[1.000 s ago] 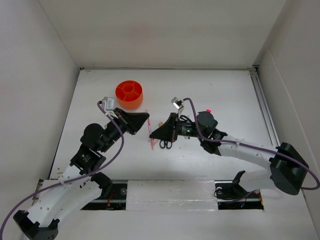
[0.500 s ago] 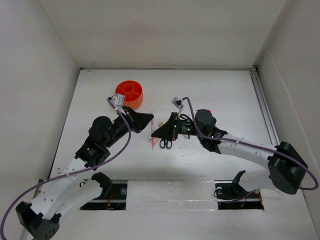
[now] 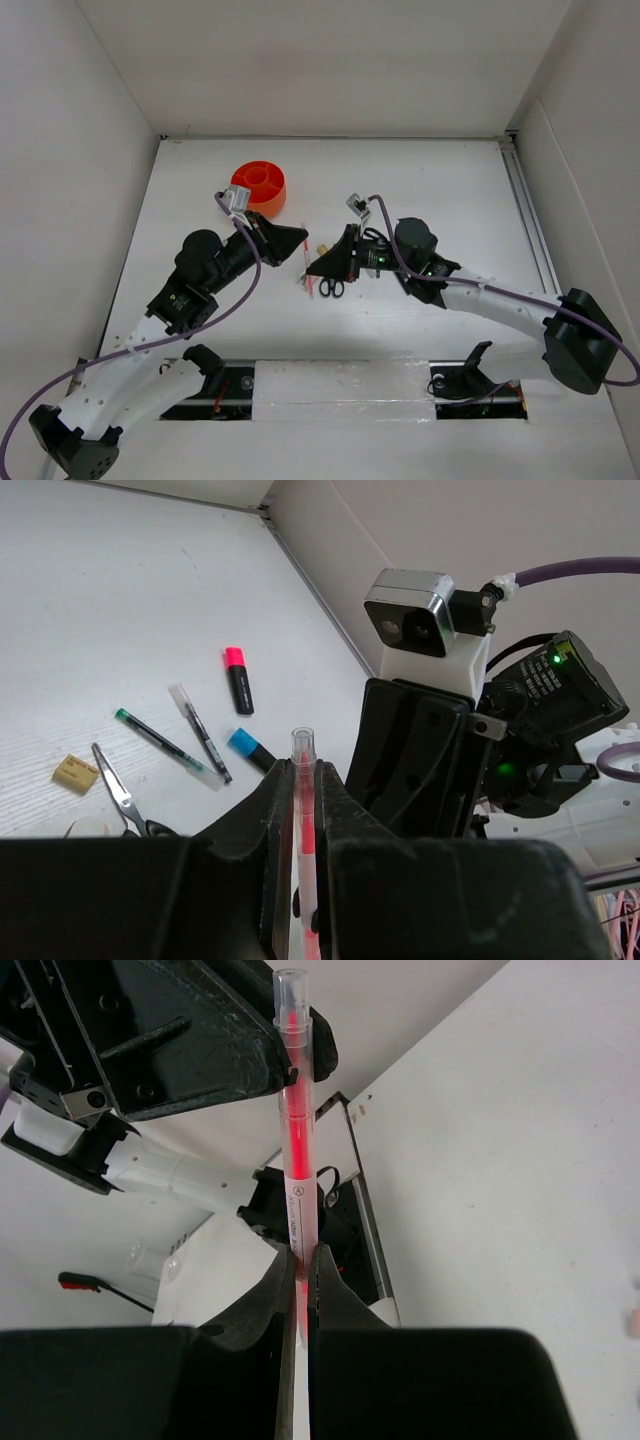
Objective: Sort the stationery into containers
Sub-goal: Close the pen cap on the pen.
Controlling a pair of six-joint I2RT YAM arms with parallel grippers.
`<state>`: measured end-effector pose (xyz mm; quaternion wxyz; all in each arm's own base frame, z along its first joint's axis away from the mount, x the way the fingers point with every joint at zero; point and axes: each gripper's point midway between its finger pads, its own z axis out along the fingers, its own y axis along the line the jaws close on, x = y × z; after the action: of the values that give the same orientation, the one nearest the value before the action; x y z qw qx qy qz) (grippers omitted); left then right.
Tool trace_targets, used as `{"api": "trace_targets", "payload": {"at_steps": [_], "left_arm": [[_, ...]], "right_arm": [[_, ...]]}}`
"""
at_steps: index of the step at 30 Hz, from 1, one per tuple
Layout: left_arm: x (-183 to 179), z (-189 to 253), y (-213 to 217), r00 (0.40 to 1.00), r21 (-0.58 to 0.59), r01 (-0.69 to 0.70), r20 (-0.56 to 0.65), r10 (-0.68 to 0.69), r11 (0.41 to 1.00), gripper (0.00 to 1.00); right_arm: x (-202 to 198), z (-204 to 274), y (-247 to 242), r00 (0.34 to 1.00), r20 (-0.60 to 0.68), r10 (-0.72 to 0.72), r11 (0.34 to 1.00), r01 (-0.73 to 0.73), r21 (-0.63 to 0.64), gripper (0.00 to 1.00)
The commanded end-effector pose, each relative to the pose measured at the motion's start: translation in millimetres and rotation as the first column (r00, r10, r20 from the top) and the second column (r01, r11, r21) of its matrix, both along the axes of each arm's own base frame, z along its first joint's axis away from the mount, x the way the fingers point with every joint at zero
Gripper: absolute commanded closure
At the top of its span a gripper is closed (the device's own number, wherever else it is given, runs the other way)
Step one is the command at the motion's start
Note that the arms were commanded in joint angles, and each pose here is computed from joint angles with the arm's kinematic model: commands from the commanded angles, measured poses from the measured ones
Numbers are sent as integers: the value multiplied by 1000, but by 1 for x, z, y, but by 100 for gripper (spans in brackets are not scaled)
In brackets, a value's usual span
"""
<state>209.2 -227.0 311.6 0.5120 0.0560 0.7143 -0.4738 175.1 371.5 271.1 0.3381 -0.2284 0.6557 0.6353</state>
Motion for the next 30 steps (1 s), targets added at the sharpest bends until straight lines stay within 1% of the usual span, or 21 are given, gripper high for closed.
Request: {"api": "trace_targets", "payload": {"at_steps": [1, 4, 9, 11, 13, 14, 18, 19, 23, 24, 27, 28, 30], "left_arm": [[-18, -18, -7, 994, 60, 100, -49, -97, 993, 100], [-18, -18, -7, 994, 66, 100, -43, -98, 993, 100], [-21, -23, -11, 994, 88, 107, -33, -104, 990, 100], [-24, -25, -11, 993, 87, 116, -34, -113, 989, 100], [-23, -23, -11, 993, 82, 115, -26, -113, 990, 100], [-25, -23, -12, 992, 81, 126, -27, -124, 989, 100], [-23, -25, -14, 992, 81, 126, -27, -124, 989, 100], [-23, -25, -14, 992, 75, 125, -34, -123, 989, 100], [-25, -28, -17, 990, 70, 143, -29, -141, 987, 100], [-25, -28, -17, 990, 70, 143, -29, -141, 987, 100], [-25, -31, -16, 989, 75, 144, -37, -141, 987, 100], [-25, -31, -16, 989, 75, 144, -37, -141, 987, 100], [-25, -31, -16, 989, 75, 144, -37, -141, 987, 100]], "right_arm": [[19, 66, -11, 984, 154, -94, 985, 70, 158, 100], [17, 74, -12, 983, 163, -78, 984, 50, 170, 100], [23, 94, -20, 977, 190, -91, 980, 55, 189, 100], [19, 96, -22, 982, 174, -77, 981, 43, 190, 100], [21, 106, -25, 980, 183, -73, 979, 35, 202, 100], [23, 102, -24, 982, 177, -72, 980, 36, 196, 100], [22, 113, -24, 978, 193, -74, 977, 33, 211, 100], [25, 122, -28, 974, 204, -96, 972, 48, 228, 100], [26, 141, -27, 967, 235, -103, 965, 40, 259, 100], [29, 137, -24, 969, 226, -101, 967, 43, 250, 100], [28, 146, -23, 966, 239, -94, 963, 27, 269, 100], [30, 143, -22, 970, 225, -90, 964, 28, 265, 100], [30, 153, -24, 965, 244, -93, 961, 22, 277, 100]]}}
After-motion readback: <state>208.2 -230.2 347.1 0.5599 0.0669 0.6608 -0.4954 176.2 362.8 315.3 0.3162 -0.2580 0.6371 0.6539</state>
